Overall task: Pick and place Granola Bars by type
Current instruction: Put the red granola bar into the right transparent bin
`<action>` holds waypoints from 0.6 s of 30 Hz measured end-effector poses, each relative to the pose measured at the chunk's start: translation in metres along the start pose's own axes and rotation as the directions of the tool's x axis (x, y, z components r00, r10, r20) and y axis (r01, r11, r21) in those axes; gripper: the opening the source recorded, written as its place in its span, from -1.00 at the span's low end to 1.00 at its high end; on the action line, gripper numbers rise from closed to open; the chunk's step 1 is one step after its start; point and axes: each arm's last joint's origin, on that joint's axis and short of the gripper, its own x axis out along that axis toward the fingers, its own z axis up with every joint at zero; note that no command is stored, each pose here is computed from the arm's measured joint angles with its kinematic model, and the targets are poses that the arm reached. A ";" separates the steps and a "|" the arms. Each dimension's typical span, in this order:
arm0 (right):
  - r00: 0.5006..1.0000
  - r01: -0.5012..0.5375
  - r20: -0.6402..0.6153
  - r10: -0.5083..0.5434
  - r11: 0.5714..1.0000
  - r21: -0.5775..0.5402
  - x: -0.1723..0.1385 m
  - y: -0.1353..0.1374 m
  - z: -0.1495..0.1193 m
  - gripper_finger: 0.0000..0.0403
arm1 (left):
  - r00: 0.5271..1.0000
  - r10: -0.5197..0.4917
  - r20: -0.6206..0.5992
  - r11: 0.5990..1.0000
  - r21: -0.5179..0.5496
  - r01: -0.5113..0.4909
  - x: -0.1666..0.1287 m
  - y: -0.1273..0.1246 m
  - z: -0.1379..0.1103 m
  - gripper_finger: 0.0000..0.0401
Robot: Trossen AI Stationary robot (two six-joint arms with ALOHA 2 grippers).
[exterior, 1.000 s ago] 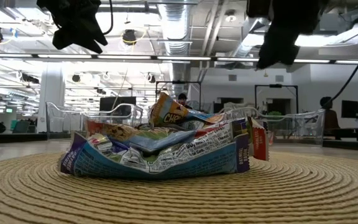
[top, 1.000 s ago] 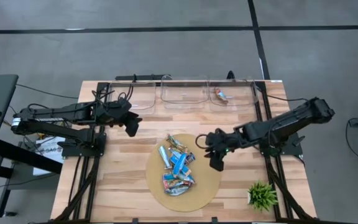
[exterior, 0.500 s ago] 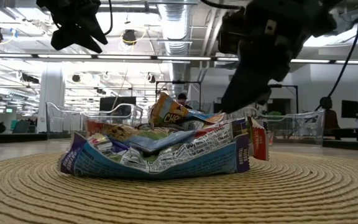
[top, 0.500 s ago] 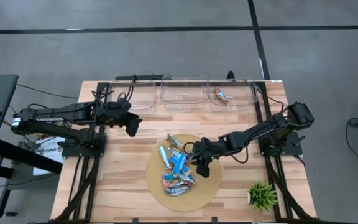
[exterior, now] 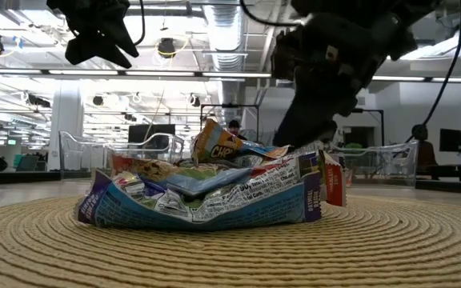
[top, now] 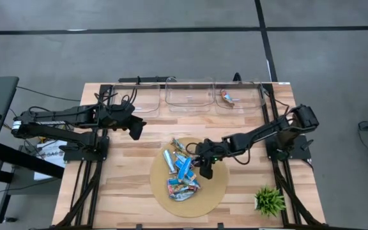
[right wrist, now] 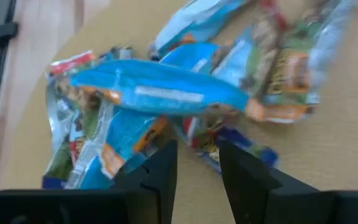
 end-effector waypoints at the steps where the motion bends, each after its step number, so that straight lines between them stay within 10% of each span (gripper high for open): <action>1: 1.000 -0.021 0.001 0.021 1.000 -0.001 0.004 0.000 0.000 -0.45 | 1.000 0.000 0.000 1.000 0.000 0.000 0.000 0.000 0.000 -0.33; 18: 1.000 -0.004 -0.016 0.004 1.000 0.011 0.030 -0.007 0.009 -0.45 | 1.000 -0.023 -0.019 1.000 0.001 0.023 0.000 -0.001 0.000 -0.33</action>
